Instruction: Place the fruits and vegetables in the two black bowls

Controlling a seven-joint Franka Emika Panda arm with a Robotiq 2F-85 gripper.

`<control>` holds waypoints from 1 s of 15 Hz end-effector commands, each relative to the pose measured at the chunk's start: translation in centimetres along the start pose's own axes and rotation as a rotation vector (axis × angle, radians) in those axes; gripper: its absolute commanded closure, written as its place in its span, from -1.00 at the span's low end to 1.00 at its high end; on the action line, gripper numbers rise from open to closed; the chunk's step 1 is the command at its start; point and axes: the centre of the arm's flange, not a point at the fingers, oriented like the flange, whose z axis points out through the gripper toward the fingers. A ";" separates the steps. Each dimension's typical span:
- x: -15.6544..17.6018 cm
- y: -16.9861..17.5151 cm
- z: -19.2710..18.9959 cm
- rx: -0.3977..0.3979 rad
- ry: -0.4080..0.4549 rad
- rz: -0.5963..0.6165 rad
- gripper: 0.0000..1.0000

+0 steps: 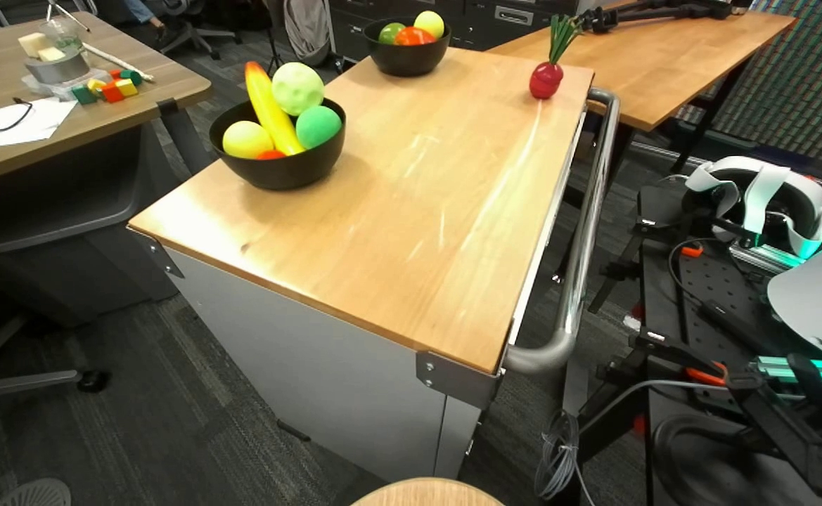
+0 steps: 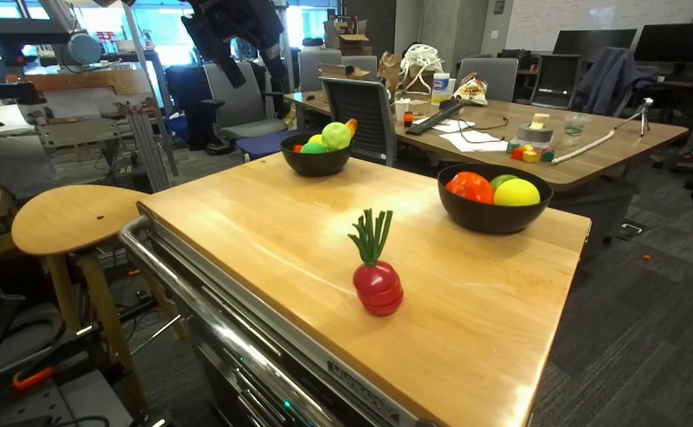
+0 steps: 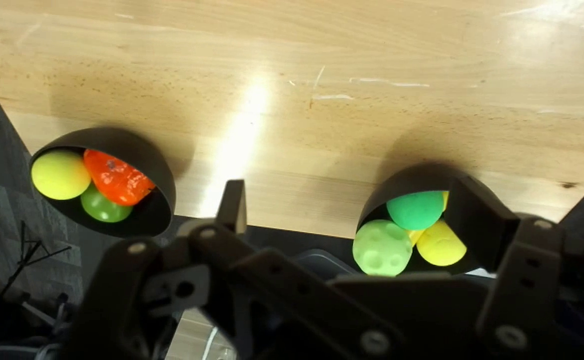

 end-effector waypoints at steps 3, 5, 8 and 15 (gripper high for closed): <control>0.4 3.3 -1.7 -0.002 0.006 0.029 -1.00; 0.7 8.6 -1.2 -0.009 0.003 0.125 -1.00; -0.3 16.2 1.0 -0.038 -0.073 0.236 -1.00; -3.3 21.9 8.8 -0.090 -0.448 0.229 -1.00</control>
